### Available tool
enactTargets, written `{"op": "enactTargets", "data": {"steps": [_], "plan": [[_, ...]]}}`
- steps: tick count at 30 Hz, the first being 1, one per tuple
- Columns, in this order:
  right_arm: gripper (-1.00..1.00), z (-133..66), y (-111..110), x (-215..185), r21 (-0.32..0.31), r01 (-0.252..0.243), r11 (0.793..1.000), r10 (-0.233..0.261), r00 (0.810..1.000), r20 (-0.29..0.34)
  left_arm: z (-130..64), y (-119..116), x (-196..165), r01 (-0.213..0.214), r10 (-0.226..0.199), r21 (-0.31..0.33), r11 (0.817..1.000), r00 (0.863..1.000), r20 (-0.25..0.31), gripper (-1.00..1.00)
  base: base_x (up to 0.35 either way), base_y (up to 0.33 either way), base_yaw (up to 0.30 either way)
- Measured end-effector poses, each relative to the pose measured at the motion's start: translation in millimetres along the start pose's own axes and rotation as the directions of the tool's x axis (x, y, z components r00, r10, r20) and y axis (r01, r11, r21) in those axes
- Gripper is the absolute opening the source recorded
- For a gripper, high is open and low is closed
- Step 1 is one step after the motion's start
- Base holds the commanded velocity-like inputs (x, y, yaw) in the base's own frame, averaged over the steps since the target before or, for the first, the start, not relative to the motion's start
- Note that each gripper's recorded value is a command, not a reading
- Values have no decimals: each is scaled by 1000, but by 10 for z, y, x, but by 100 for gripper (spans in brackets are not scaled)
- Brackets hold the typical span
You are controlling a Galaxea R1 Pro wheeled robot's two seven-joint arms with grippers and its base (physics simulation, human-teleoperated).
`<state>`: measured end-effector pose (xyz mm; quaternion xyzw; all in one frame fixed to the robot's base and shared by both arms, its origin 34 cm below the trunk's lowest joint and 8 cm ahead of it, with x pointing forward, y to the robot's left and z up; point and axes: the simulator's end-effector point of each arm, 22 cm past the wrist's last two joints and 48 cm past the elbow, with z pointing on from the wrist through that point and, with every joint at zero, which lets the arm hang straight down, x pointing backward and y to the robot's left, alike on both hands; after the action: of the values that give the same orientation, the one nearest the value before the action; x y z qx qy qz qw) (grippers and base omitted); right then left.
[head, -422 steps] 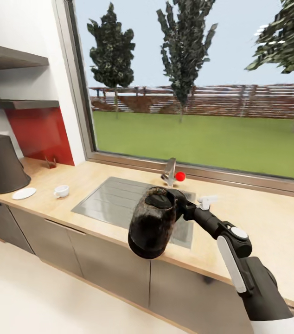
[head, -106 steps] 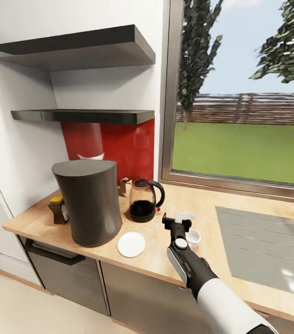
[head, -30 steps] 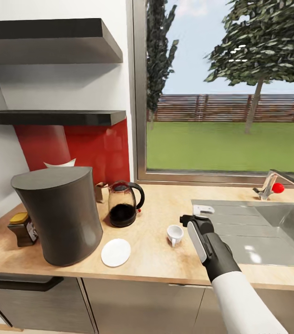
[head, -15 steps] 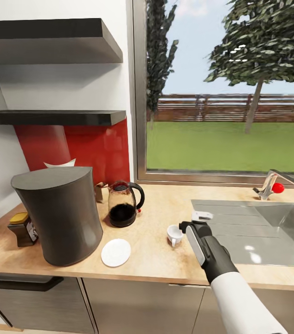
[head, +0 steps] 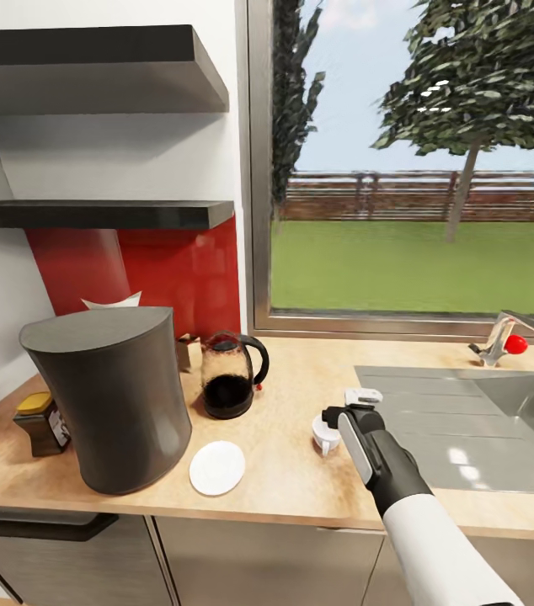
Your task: Set up a coffee station on the kitchen countertop: keep the coffee maker on the countertop, move the bottle of coffee from the kitchen shelf to the counter next to the coffee maker, place a paper coffee filter on top of the coffee maker, put the saucer next to the coffee maker with the coffee cup on the saucer, and place the electric kettle next to the coffee maker.
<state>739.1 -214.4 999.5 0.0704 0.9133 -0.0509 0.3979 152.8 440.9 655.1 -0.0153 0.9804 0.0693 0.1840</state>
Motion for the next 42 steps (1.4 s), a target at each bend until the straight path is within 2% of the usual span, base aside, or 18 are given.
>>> {"op": "enactTargets", "data": {"steps": [12, 24, 42], "plan": [[100, 83, -18, 200, 8, 12, 1000, -12, 999, -46, 0, -1, -4, -1, 1, 2, 1000, 1000, 1, 100, 0, 0, 0], [100, 94, -24, 240, 10, 15, 1000, -15, 998, -55, -2, -13, 0, 0, 0, 7, 1000, 1000, 0, 100, 78, 18, 0], [100, 193, -36, 537, 18, 35, 999, -32, 992, -123, 0, -21, -3, 0, 0, 11, 1000, 1000, 1, 100, 25, 8, 0]]}}
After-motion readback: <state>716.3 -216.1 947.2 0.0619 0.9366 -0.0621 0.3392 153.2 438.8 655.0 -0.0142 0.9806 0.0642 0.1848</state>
